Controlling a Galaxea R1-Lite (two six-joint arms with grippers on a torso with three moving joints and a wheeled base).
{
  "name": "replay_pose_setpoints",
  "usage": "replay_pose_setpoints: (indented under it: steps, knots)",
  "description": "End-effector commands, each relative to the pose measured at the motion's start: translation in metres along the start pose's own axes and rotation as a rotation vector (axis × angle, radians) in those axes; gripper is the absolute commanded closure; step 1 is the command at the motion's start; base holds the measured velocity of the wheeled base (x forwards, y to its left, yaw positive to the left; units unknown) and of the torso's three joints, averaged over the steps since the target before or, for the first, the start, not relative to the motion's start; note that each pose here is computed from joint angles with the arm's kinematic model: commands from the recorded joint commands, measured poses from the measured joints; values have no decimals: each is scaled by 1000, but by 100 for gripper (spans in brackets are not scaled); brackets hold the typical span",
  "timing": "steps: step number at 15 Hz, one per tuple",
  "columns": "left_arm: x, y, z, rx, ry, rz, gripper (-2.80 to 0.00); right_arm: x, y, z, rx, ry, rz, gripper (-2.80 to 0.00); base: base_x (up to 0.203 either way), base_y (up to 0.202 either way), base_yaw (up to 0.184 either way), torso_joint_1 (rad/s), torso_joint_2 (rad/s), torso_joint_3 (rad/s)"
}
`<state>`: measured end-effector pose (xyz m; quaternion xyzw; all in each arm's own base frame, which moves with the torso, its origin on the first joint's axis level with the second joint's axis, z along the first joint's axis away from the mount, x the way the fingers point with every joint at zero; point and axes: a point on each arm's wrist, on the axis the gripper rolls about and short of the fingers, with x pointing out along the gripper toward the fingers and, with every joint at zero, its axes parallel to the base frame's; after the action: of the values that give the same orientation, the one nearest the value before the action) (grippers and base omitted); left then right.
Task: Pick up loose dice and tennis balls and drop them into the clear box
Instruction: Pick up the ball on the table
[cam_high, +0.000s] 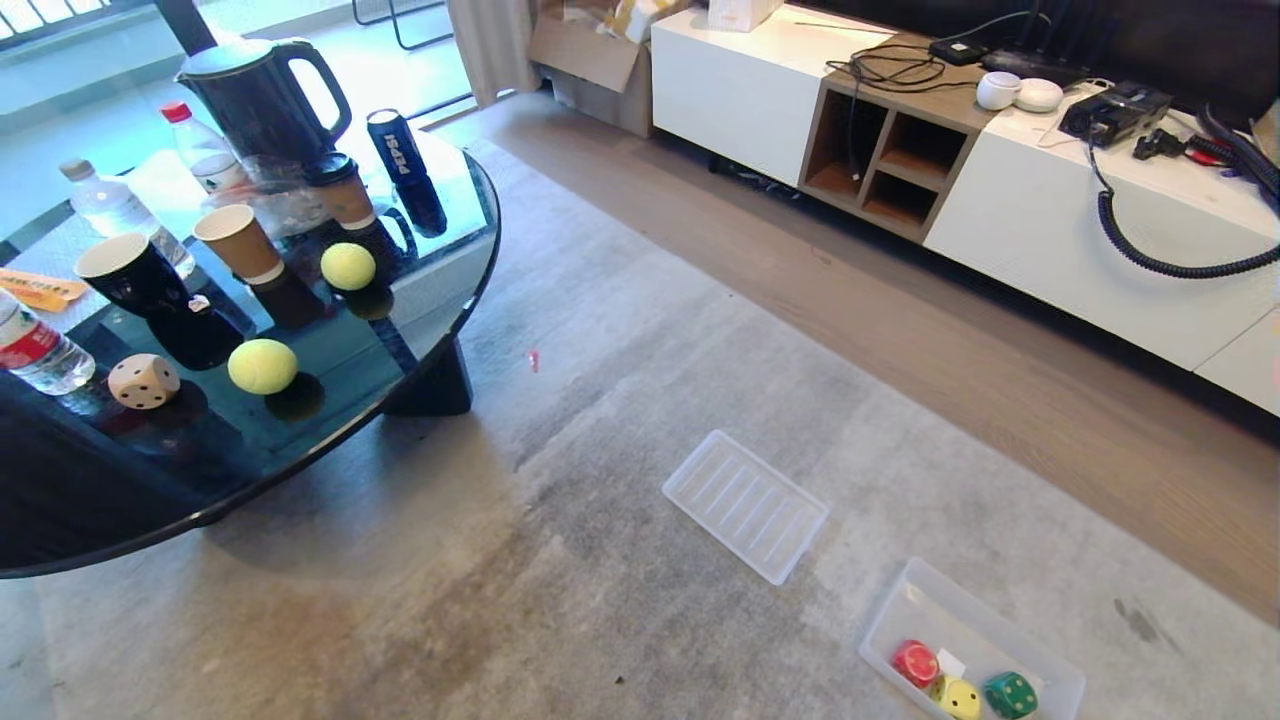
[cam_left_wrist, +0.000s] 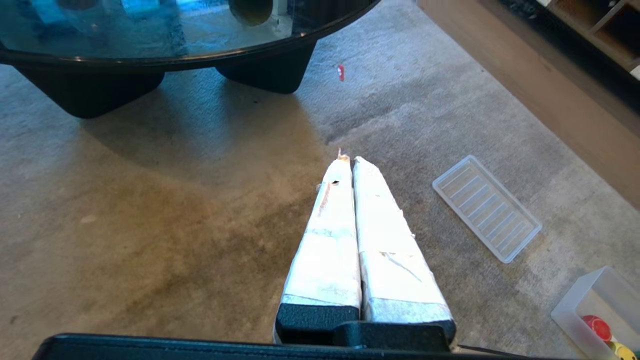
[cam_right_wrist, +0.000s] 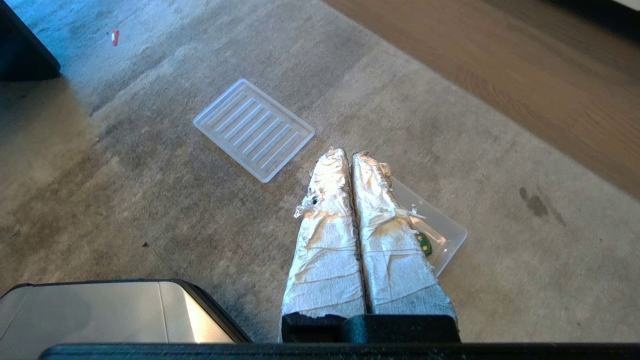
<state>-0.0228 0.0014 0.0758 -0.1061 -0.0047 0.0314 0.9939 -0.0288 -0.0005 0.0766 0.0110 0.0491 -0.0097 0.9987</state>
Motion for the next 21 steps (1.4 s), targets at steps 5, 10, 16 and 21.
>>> replay_pose_setpoints:
  steps: [5, 10, 16, 21]
  knots:
    - [0, 0, 0, -2, -1, 1, 0, 0, 0, 0, 0, 3, 0, 0, 0, 0, 0, 1, 2, 87]
    - [0, 0, 0, -4, -1, 1, 0, 0, 0, 0, 0, 3, 0, 0, 0, 0, 0, 0, 1, 31]
    - [0, 0, 0, 10, 0, -1, 0, 0, 0, 0, 0, 3, 0, 0, 0, 0, 0, 2, 3, 192]
    - [0, 0, 0, 4, 1, 0, 0, 0, 0, 0, 0, 3, 0, 0, 0, 0, 0, 3, 2, 149]
